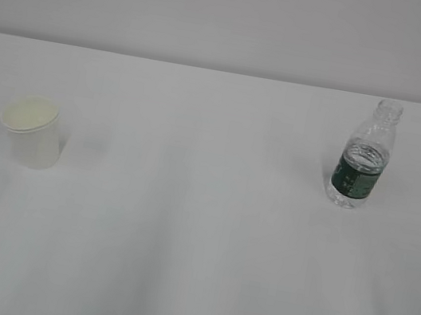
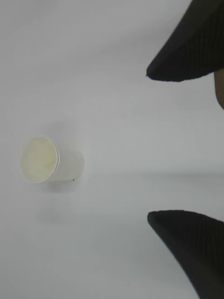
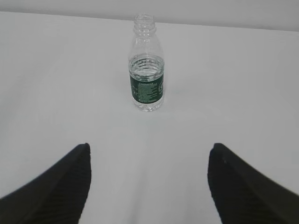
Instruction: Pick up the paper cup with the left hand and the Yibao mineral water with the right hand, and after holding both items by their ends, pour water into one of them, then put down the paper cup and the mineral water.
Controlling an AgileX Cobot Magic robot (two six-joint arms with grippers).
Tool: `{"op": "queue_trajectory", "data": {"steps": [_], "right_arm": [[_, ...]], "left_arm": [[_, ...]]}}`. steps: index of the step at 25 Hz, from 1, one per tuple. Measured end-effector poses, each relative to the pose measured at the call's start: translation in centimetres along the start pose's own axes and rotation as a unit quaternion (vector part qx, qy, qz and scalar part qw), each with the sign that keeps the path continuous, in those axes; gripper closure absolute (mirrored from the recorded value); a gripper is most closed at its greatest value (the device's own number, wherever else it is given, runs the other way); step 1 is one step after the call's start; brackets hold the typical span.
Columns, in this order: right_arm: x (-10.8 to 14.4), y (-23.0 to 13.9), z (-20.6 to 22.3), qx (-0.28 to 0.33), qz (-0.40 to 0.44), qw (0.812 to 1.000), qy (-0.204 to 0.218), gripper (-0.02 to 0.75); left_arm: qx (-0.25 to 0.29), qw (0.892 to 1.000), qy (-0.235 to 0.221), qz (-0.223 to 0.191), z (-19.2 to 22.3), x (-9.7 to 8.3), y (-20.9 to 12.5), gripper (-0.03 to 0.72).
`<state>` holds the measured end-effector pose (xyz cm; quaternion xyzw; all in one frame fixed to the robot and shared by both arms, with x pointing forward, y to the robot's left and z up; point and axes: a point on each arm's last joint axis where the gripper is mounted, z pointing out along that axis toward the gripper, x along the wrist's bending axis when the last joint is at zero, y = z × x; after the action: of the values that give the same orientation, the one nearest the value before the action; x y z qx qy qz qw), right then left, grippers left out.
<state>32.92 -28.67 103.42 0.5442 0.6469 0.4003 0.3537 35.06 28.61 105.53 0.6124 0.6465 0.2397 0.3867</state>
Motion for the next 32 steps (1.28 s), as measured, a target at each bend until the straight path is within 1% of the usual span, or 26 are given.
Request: {"op": "queue_trajectory", "data": {"steps": [4,9,12,14,16,20,23,29,32], "right_arm": [[0.1,0.1,0.3,-0.010,-0.004,1.000,0.009,0.147],[0.4,0.1,0.8,-0.011,-0.015,1.000,0.025,0.147],[0.4,0.2,1.7,0.002,-0.003,1.000,0.031,0.147],[0.4,0.2,2.3,0.013,0.008,0.999,0.033,0.147],[0.3,0.1,2.8,0.026,0.013,0.999,0.034,0.146],[-0.1,0.3,3.9,0.028,0.023,0.999,0.020,0.146],[-0.3,0.3,4.7,0.033,0.020,0.999,0.012,0.147],[-0.6,-0.3,6.8,0.070,0.015,0.997,0.005,0.146],[-0.4,-0.1,7.6,0.070,0.007,0.998,0.007,0.146]], "left_arm": [[-0.012,1.000,-0.003,-0.015,0.7,0.2,-0.6,0.078],[-0.026,0.999,0.001,-0.019,1.5,0.5,-1.1,0.081],[-0.032,0.999,0.004,-0.007,2.2,0.6,-0.8,0.085],[-0.026,1.000,0.002,0.003,3.0,0.5,-0.6,0.088],[-0.016,1.000,-0.007,0.014,4.1,0.1,-0.5,0.089],[0.004,0.999,-0.035,0.040,6.4,-1.2,-0.5,0.092],[0.007,0.997,-0.047,0.054,7.8,-2.0,-0.6,0.095],[0.005,0.998,-0.026,0.054,11.0,-1.9,-0.7,0.097],[0.010,0.998,-0.014,0.054,12.4,-1.7,-0.9,0.097]]}}
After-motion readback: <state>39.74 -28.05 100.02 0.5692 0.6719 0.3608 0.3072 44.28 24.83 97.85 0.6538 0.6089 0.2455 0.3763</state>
